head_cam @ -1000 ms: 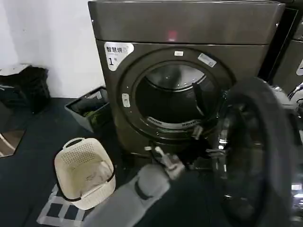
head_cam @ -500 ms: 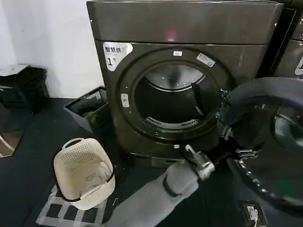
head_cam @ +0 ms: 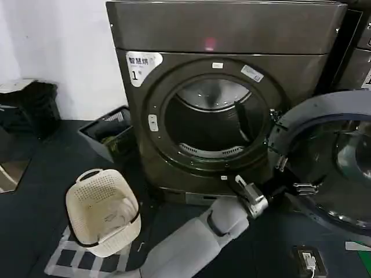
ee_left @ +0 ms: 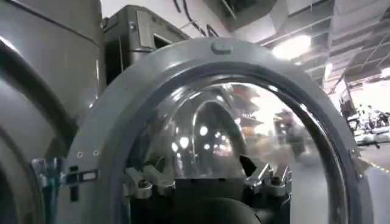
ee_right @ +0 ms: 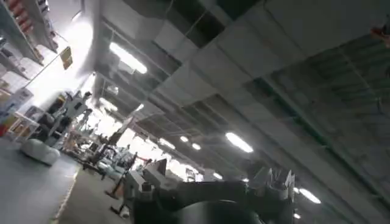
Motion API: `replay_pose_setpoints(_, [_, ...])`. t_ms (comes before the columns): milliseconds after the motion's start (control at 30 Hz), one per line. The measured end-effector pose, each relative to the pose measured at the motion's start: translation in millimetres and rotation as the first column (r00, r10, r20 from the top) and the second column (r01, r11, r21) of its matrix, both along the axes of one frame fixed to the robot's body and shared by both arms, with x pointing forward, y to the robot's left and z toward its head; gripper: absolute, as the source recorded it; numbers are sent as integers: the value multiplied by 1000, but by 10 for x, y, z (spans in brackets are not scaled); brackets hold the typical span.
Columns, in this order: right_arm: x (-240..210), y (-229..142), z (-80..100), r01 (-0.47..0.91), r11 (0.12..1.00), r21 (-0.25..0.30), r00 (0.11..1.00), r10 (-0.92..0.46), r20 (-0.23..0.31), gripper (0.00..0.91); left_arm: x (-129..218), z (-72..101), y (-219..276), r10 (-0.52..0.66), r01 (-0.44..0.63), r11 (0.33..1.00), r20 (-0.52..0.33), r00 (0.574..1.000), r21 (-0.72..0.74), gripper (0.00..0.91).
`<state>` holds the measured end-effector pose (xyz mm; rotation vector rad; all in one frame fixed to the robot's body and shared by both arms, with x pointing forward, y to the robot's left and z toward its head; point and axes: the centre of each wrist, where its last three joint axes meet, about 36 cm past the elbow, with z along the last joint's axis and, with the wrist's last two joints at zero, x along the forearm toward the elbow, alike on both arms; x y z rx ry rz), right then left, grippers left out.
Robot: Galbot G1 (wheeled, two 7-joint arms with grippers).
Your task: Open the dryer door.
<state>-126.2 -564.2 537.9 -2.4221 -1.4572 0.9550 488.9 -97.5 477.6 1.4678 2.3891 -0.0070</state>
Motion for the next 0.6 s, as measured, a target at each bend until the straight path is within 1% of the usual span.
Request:
replay_pose_setpoints(100, [-1, -5, -17, -3, 1000, 0, 1000, 3, 5, 907, 9, 2, 3, -1, 1, 1000, -4, 1000, 1, 907])
replay_pose_setpoints(233, [9, -16, -9, -10, 1000, -1, 1000, 10, 8, 907, -51, 31, -2, -37, 38, 999, -16, 999, 20, 907])
replay_pose_setpoints(300, [13, -32, 0, -15, 1000, 0, 1000, 15, 10, 907, -119, 87, -1, -65, 65, 998, -22, 998, 23, 907])
replay_pose_setpoints(367, [12, -47, -3, -17, 1000, 3, 1000, 17, 12, 907, -212, 185, 15, -86, 87, 996, -41, 995, 9, 907])
replay_pose_setpoints(400, [15, -55, -8, -19, 1000, 5, 1000, 19, 12, 907, -261, 247, 29, -95, 94, 996, -38, 995, -2, 907])
replay_pose_setpoints(467, [20, -64, -19, -24, 1000, 9, 1000, 24, 17, 907, -356, 312, 141, -102, 102, 995, -17, 995, -13, 907])
replay_pose_setpoints(533, [37, -77, -33, -32, 999, 14, 999, 31, 24, 907, -378, 259, 404, -85, 86, 995, -22, 996, 41, 907])
replay_pose_setpoints(600, [54, -93, -41, -38, 999, 16, 999, 37, 26, 907, -418, 238, 663, -74, 78, 994, -53, 996, 72, 907])
